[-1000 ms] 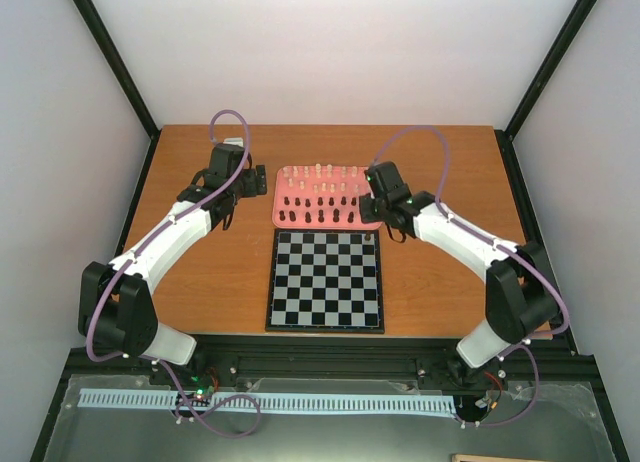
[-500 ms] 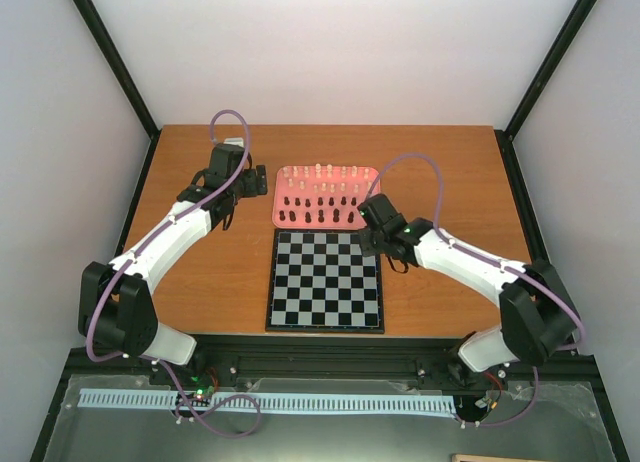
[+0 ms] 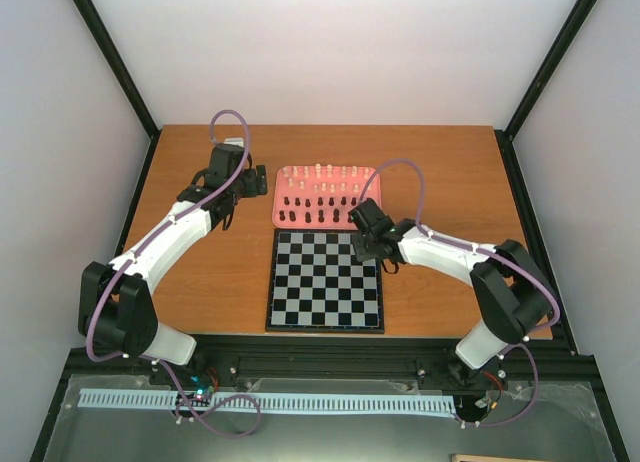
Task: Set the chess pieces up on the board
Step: Place the chess piece on the chessboard.
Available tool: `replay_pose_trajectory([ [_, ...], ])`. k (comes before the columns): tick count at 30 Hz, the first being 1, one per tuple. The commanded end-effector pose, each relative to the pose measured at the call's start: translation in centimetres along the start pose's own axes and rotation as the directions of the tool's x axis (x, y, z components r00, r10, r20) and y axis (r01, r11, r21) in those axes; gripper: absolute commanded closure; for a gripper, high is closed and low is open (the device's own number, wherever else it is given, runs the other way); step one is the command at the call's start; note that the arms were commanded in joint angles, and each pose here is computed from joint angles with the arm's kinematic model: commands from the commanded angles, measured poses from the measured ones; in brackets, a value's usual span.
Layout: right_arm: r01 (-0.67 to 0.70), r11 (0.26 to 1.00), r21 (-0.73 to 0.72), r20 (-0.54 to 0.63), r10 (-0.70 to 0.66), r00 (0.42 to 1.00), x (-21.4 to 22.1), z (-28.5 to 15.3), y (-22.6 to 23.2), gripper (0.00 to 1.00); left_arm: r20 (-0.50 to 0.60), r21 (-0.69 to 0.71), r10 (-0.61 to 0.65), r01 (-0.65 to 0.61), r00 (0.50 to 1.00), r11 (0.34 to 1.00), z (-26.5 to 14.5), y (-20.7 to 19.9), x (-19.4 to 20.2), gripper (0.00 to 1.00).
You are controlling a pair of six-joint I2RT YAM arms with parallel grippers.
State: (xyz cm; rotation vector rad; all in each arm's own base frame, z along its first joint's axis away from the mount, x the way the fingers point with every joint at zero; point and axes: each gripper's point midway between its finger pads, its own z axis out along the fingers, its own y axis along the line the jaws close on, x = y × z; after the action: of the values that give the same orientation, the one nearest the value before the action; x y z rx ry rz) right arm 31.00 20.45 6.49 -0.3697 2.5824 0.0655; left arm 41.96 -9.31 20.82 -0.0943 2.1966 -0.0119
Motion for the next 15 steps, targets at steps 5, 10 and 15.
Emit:
replay_pose_trajectory([
  [5, -0.005, 1.0, 0.029, 0.009, 0.005, 1.0, -0.5, 1.3, 0.2, 0.95, 0.03, 0.013, -0.024, 0.023, 0.999, 1.0, -0.5, -0.2, -1.2, 0.0],
  [10, 0.0, 0.999, 0.038, 0.006, 0.0, 1.0, -0.6, 1.7, 0.2, 0.96, 0.031, 0.011, -0.023, 0.022, 0.999, 1.0, -0.4, -0.2, -1.2, 0.0],
  [15, 0.005, 0.999, 0.051, 0.001, -0.005, 1.0, -0.5, 1.9, 0.0, 0.95, 0.025, 0.007, -0.02, 0.019, 0.999, 1.0, -0.2, -0.2, -1.1, 0.0],
])
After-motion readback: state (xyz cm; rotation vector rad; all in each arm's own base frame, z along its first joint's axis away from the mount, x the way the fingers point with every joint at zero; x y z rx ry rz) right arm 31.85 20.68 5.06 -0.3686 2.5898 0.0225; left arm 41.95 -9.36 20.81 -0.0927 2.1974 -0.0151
